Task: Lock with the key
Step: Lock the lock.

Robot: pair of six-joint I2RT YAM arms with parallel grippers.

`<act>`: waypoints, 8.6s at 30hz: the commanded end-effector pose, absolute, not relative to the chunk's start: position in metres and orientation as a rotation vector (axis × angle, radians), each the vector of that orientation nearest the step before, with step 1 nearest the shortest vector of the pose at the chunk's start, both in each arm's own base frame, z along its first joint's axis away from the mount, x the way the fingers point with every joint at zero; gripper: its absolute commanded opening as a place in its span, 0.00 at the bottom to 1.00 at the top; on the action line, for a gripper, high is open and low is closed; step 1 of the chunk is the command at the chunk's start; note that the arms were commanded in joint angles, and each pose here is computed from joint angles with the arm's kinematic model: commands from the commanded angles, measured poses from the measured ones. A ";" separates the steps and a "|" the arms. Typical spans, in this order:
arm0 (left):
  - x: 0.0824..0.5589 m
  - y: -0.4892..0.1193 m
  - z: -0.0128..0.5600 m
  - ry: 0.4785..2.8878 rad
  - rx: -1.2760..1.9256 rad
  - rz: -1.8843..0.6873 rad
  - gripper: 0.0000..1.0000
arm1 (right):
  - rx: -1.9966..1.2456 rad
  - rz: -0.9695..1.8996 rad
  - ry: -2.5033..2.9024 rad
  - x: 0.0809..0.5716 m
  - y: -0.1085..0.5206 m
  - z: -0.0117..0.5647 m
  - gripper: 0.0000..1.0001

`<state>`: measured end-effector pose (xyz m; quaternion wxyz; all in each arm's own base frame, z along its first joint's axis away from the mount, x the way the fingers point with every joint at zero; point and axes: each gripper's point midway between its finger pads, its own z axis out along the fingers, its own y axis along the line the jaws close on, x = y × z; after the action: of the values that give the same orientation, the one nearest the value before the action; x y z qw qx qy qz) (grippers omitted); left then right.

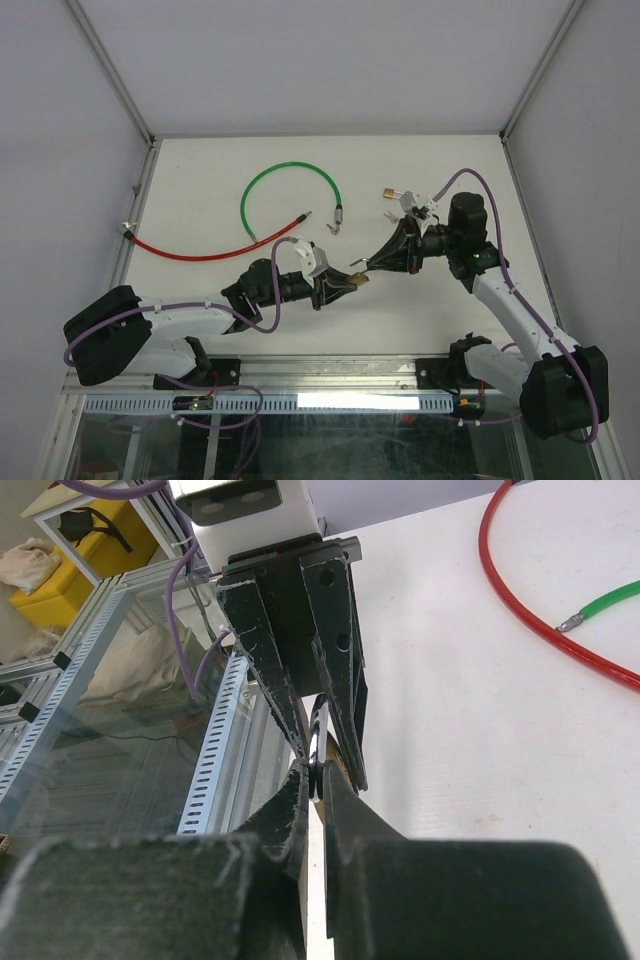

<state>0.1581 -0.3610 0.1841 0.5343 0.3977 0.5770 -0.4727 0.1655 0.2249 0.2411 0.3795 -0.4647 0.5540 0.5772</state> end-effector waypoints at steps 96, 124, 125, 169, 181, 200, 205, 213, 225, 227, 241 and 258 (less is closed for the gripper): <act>0.139 -0.377 0.147 1.729 1.024 -1.747 0.00 | -1.697 0.885 0.873 0.135 0.205 0.173 0.85; 0.121 -0.362 0.174 1.504 1.100 -1.721 0.00 | -1.704 0.920 1.024 0.147 0.210 0.156 0.35; 0.121 -0.361 0.175 1.491 1.097 -1.714 0.00 | -1.694 0.942 1.028 0.145 0.211 0.157 0.34; 0.153 -0.351 0.181 1.473 0.978 -1.345 0.00 | -1.450 1.326 1.260 0.138 0.229 0.198 0.26; 0.152 -0.352 0.177 1.476 1.002 -1.324 0.00 | -1.422 1.314 1.296 0.144 0.228 0.201 0.27; 0.151 -0.348 0.177 1.472 1.004 -1.303 0.00 | -1.374 1.317 1.377 0.154 0.227 0.199 0.19; 0.153 -0.346 0.180 1.459 0.995 -1.291 0.00 | -1.365 1.330 1.404 0.156 0.228 0.195 0.19; 0.152 -0.344 0.186 1.432 0.980 -1.289 0.00 | -1.361 1.344 1.444 0.158 0.228 0.188 0.23; 0.152 -0.343 0.186 1.431 0.977 -1.288 0.00 | -1.380 1.351 1.408 0.154 0.229 0.190 0.03; 0.152 -0.343 0.188 1.427 0.970 -1.289 0.00 | -1.394 1.351 1.384 0.152 0.228 0.191 0.00; 0.151 -0.342 0.197 1.403 0.922 -1.315 0.04 | -1.421 1.411 1.285 0.139 0.227 0.200 0.00; 0.147 -0.339 0.214 1.306 0.831 -1.390 0.26 | -1.388 1.437 1.307 0.143 0.226 0.210 0.00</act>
<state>0.1380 -0.3372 0.1648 0.4323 0.3766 0.6072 -0.5501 0.1454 0.2246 0.1873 0.3648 -0.5453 0.5282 0.5391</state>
